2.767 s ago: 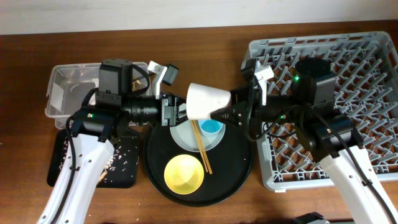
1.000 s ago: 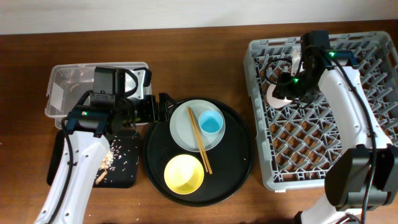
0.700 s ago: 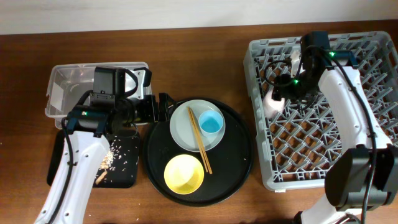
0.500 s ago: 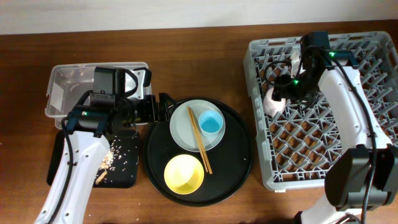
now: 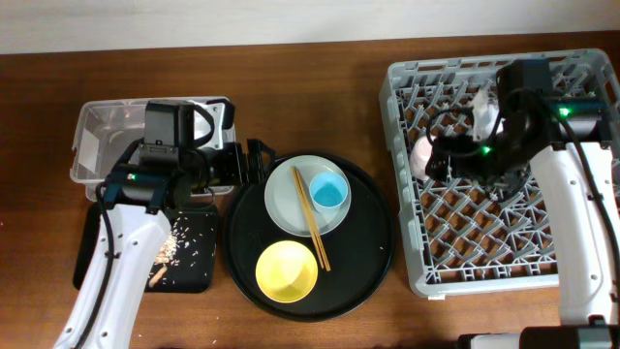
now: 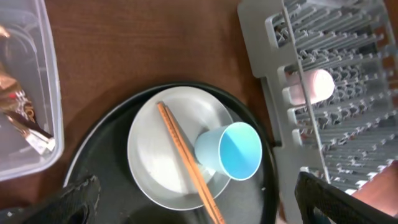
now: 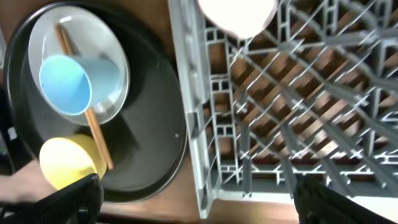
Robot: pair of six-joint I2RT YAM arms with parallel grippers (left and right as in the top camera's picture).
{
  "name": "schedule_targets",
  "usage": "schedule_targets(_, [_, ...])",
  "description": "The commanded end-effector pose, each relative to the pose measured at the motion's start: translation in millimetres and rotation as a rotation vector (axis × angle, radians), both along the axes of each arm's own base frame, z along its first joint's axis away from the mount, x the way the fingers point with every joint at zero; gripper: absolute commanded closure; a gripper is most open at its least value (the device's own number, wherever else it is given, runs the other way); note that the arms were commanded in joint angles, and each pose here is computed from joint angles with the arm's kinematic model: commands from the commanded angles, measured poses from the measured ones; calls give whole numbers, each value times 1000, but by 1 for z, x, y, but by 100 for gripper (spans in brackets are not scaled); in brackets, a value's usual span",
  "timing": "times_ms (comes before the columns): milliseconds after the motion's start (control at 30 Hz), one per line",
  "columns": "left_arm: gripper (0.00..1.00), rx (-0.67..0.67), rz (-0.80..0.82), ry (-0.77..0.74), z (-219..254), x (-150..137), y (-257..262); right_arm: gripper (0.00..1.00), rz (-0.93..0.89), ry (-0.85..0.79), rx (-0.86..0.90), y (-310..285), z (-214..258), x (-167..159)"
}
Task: Sort waste into correct bins and load items into the dishwasher rack
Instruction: 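Place pink cup upside down in dish rack with right gripper, then grasp blue cup with left gripper and lift it toward right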
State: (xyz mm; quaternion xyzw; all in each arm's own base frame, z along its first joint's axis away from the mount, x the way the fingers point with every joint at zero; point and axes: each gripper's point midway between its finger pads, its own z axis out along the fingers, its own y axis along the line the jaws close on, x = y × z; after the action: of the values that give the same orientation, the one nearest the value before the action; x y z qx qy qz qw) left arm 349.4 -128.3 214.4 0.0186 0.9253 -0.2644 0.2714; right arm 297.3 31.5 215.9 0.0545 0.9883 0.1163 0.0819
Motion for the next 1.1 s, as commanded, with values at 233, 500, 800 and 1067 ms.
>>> schedule_targets(233, [1, 138, -77, 182, -79, -38, -77, 1, 7, 1, 35, 7, 5, -2])
schedule_targets(500, [45, 262, -141, 199, -135, -36, -111, 0, 7, 14, 35, 7, 4, -5])
schedule_targets(800, [61, 306, -94, 163, -140, -23, -102, 0, 7, 15, 31, 7, 4, -5])
schedule_targets(1067, [76, 337, -78, 163, -146, -20, -98, 1, 7, 15, 31, 7, 4, -5])
